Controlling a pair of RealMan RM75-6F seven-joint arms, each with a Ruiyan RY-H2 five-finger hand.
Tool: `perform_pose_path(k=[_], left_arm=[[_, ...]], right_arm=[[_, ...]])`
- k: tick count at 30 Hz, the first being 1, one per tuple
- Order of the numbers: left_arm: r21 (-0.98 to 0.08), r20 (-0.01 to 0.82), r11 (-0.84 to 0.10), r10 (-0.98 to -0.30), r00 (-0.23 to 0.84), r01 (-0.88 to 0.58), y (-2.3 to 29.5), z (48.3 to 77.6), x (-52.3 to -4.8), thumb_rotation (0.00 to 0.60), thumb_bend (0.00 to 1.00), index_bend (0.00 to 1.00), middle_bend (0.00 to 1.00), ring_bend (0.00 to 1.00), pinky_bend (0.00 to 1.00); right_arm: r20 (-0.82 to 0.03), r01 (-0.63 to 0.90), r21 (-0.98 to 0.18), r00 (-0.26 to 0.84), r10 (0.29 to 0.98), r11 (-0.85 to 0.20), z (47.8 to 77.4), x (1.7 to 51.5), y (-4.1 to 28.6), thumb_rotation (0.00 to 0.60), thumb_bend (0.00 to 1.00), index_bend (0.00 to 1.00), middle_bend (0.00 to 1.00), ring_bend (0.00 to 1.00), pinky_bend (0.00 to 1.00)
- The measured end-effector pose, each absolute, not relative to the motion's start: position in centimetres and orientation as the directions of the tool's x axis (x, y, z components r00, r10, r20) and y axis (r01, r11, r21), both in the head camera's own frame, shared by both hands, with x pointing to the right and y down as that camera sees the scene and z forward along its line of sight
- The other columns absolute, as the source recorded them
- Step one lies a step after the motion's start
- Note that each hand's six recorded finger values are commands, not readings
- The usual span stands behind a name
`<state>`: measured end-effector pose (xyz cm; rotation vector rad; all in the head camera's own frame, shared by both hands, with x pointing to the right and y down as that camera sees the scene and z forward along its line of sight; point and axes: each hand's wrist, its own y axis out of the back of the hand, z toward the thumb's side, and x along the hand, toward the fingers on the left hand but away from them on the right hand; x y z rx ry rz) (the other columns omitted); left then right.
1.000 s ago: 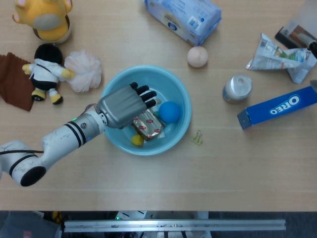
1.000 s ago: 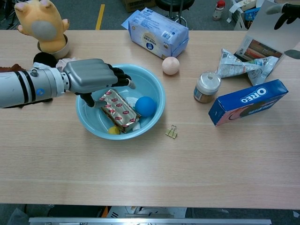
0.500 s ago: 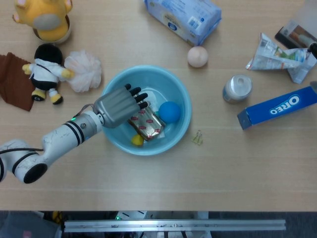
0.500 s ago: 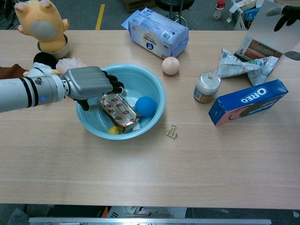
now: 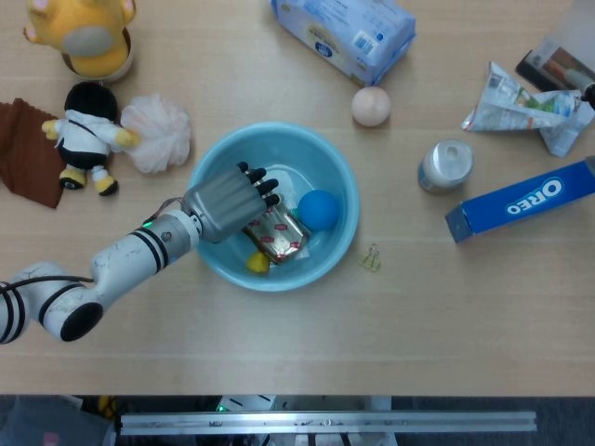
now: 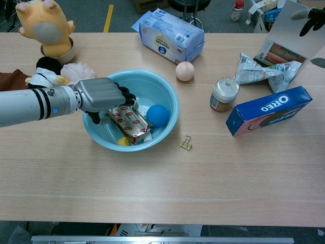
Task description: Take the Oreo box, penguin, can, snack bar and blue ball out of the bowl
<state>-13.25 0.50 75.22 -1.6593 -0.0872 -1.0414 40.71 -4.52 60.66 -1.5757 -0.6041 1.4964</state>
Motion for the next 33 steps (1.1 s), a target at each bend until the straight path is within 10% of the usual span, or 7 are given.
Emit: perform_pose_path(k=[33], left_arm=[[-0.723,0.69,-0.439,-0.436,0.577,0.533,1.5,76.5,-13.0,0.6,0.37,0.08,0.09,0.13,0.26]], right_arm=[[-0.555,-0.195,-0.828,0.145,0.819,-0.526,60.7,41.7,-4.2,0.6,0.29,0.0,0.26,0.21,0.47]])
